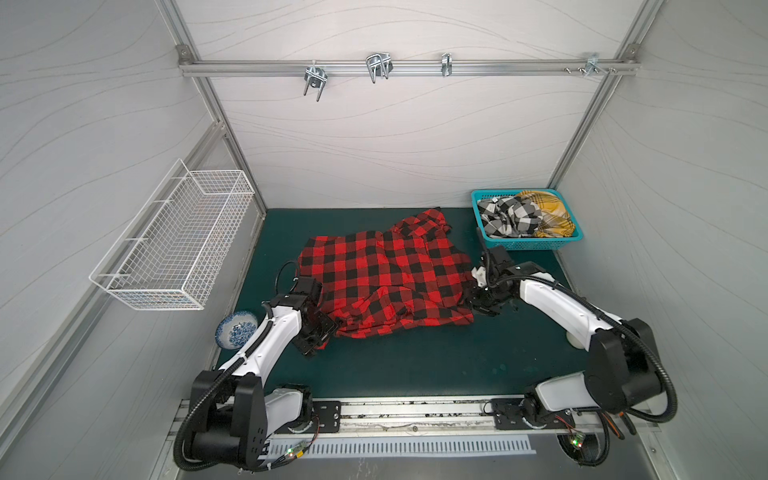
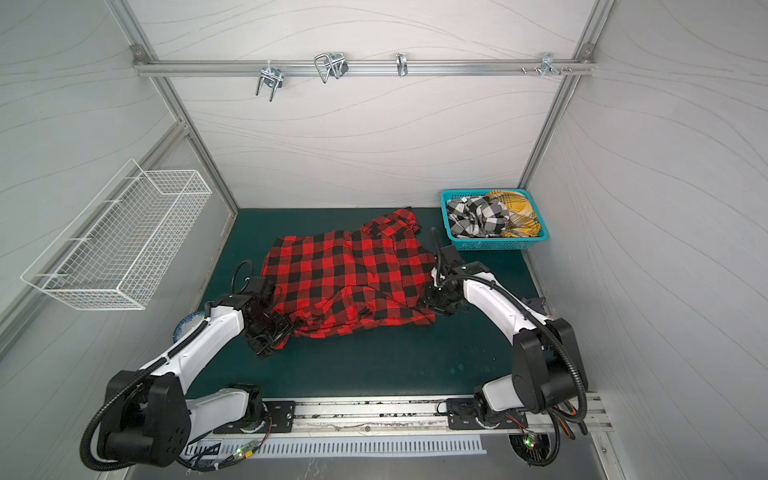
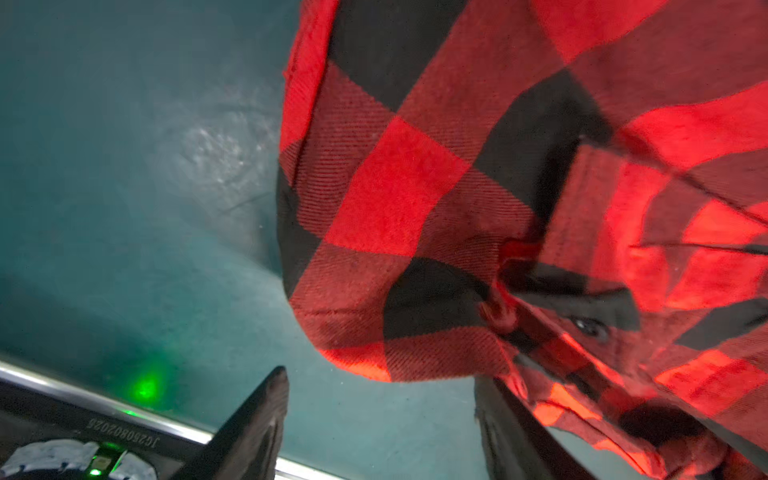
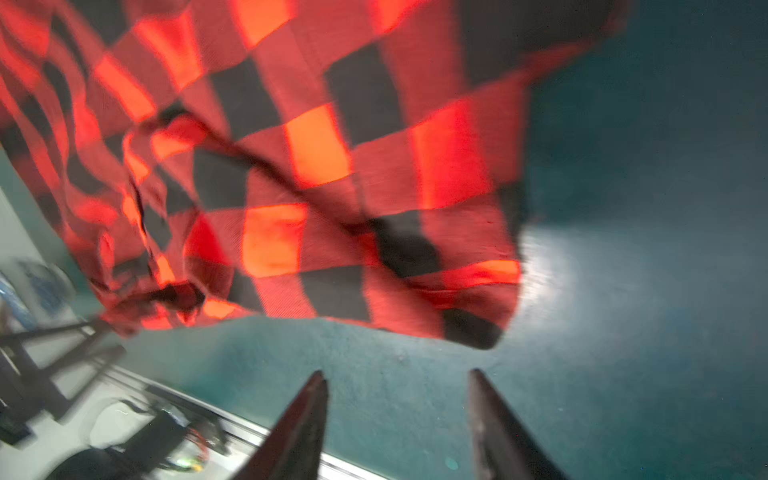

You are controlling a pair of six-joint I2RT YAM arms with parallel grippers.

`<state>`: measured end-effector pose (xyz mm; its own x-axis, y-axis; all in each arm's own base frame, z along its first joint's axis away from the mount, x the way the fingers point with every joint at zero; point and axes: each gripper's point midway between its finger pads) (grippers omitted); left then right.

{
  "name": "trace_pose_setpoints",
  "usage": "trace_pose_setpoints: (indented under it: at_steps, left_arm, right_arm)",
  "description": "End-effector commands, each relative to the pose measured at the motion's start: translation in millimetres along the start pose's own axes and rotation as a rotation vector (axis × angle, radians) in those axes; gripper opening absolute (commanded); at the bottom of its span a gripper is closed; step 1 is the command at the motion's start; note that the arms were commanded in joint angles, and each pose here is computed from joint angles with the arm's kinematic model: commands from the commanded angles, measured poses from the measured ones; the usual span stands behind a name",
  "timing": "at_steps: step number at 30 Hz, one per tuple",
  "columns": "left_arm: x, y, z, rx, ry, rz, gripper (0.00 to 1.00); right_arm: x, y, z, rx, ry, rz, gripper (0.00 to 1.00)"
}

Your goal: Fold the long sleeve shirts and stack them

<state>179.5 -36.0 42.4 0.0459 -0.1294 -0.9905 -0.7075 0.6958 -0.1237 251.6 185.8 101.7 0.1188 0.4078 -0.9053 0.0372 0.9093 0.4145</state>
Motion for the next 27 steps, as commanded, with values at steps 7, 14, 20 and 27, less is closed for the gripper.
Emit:
trace_pose_setpoints:
  at_steps: [7, 14, 20, 27]
  left_arm:
    - [26.3, -3.5, 14.2, -0.033, 0.040, 0.055, 0.58]
    - [45.9, -29.1, 43.7, 0.027, 0.044, 0.078, 0.54]
    - [55.3, -84.3, 95.5, 0.135, 0.001, 0.055, 0.55]
    - [-21.3, -88.6, 140.1, 0.182, -0.163, 0.168, 0.68]
  right_arm:
    - [71.4, 7.4, 18.0, -0.105, 0.141, -0.205, 0.53]
    - [85.0, -55.9, 24.7, 0.141, 0.215, -0.208, 0.36]
    - [70.4, -94.2, 14.5, 0.265, 0.232, -0.170, 0.29]
    - [38.6, -58.3, 29.2, 0.146, 0.156, -0.189, 0.41]
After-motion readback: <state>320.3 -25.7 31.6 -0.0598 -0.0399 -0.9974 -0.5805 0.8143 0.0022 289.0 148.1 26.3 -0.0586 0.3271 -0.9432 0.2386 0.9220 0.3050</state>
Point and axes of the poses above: each gripper's point midway between its finger pads, its own x axis out along the fingers, its own y axis along the line the jaws close on, z = x × y, and after that the axes turned 5 degrees about x, right-handed
